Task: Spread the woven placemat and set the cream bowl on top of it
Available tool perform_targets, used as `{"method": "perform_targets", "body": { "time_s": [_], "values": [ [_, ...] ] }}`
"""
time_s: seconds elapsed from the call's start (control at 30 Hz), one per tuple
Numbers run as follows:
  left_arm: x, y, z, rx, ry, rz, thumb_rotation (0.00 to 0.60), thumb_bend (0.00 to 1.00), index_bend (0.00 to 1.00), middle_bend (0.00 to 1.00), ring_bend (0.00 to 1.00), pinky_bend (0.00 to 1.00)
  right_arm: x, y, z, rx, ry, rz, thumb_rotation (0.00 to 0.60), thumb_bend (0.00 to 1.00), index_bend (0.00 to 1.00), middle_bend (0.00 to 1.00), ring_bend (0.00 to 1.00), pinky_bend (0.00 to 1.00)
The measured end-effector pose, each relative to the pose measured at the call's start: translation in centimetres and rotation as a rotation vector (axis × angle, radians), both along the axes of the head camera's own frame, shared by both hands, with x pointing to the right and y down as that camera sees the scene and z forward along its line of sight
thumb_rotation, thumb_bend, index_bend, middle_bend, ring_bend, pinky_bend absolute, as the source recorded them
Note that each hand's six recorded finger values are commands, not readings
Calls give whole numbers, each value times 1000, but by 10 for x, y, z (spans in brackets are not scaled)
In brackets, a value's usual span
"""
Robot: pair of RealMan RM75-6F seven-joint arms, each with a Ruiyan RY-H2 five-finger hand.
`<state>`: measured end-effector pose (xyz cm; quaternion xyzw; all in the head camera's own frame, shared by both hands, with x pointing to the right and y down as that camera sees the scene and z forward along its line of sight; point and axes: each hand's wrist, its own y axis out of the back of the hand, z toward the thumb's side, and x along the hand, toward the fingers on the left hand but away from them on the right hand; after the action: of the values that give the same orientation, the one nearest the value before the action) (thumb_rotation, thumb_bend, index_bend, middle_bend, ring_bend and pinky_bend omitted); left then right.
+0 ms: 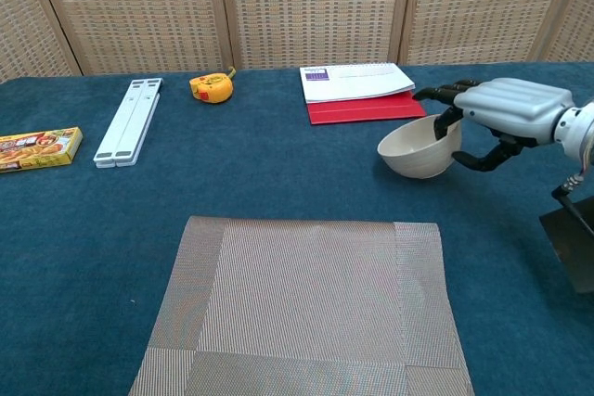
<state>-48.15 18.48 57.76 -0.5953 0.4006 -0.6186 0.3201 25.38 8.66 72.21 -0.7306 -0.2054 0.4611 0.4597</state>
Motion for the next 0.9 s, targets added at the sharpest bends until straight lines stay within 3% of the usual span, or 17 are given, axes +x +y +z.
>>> {"method": "perform_targets", "body": {
  "time_s": [0.23, 0.5, 0.7, 0.9],
  "values": [
    [1, 0, 1, -3, -2, 1, 600, 0, 0, 0, 0, 0, 32, -32, -17, 85, -20, 101, 600, 665, 662, 0, 0, 0],
    [2, 0, 2, -3, -7, 1, 600, 0, 0, 0, 0, 0, 99, -69, -20, 126, 87, 293, 600, 665, 664, 0, 0, 0],
    [4, 0, 5, -9, -15, 6, 600, 0, 0, 0, 0, 0, 141, -70, -5, 69, 165, 424, 600, 665, 661, 0, 0, 0],
    [7, 0, 8, -18, -21, 15, 600, 0, 0, 0, 0, 0, 146, -60, 8, 18, 197, 422, 600, 665, 641, 0, 0, 0]
  ]
}}
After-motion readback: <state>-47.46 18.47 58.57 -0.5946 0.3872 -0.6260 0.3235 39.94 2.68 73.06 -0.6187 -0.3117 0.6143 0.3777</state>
